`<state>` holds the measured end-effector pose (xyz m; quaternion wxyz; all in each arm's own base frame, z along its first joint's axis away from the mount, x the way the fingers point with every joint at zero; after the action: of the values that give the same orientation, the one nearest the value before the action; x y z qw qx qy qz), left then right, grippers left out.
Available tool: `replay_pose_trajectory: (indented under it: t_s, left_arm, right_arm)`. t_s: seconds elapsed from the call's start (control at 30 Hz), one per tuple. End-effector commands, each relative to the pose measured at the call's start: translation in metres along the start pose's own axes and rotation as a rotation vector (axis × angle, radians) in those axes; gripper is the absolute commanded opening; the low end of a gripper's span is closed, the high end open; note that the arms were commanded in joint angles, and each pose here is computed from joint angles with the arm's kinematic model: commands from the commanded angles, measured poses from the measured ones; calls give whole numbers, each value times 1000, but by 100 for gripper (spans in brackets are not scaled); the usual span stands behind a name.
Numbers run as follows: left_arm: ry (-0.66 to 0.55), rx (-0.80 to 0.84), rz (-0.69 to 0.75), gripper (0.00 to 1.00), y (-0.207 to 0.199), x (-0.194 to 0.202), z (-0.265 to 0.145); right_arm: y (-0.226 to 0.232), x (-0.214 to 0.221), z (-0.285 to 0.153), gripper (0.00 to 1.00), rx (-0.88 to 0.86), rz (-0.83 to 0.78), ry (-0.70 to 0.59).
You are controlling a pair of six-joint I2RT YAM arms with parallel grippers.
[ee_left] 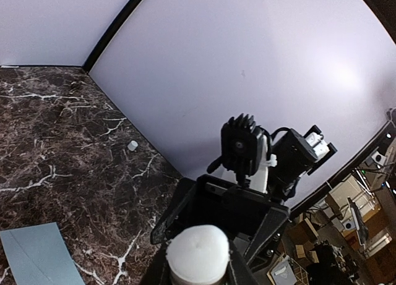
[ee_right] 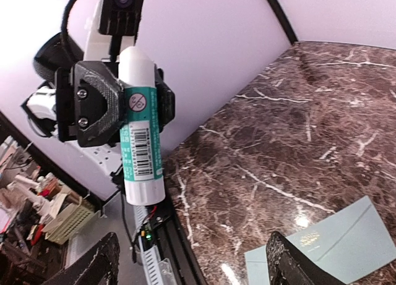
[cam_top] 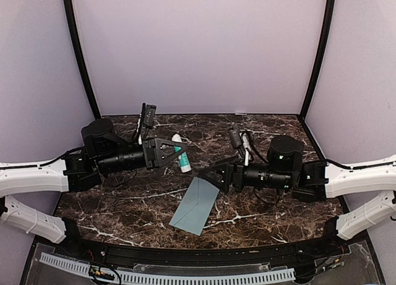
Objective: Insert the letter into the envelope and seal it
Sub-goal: Screw the solid glue.
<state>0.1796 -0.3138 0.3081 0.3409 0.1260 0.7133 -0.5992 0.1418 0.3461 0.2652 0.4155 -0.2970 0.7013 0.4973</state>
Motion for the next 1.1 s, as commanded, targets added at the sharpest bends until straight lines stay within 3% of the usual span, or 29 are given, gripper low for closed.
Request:
replay_pose_trajectory:
  t_s: [0.0,0.2,0.77,1.07]
  left_arm:
    - [28,226,103,0,-38,1,-14]
    - [69,364,140,0,-55,6,-17]
    - [83,400,149,0,-60,7,-16]
    - [83,392,154,0,-58,7,-14]
  right_arm:
    - [47,-22,-11,78,-363,-16,-94]
    - [62,-27,-3,73,-480,-15,-88]
    - [83,-28,17,31,-613,-22,-60]
    - [81,-26,16,13,-602,-12,-65]
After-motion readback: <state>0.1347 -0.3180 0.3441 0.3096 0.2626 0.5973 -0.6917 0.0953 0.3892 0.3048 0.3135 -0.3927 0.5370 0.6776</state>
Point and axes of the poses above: each gripper's point midway between its finger pads, its own z axis out along the fingers, its own y axis along the line the jaws close on, x = y × z, the point moved 4 cm from there along -z, back along the fingers, and after that the axes turned 7 degrees about -z, right-handed, at the moved point
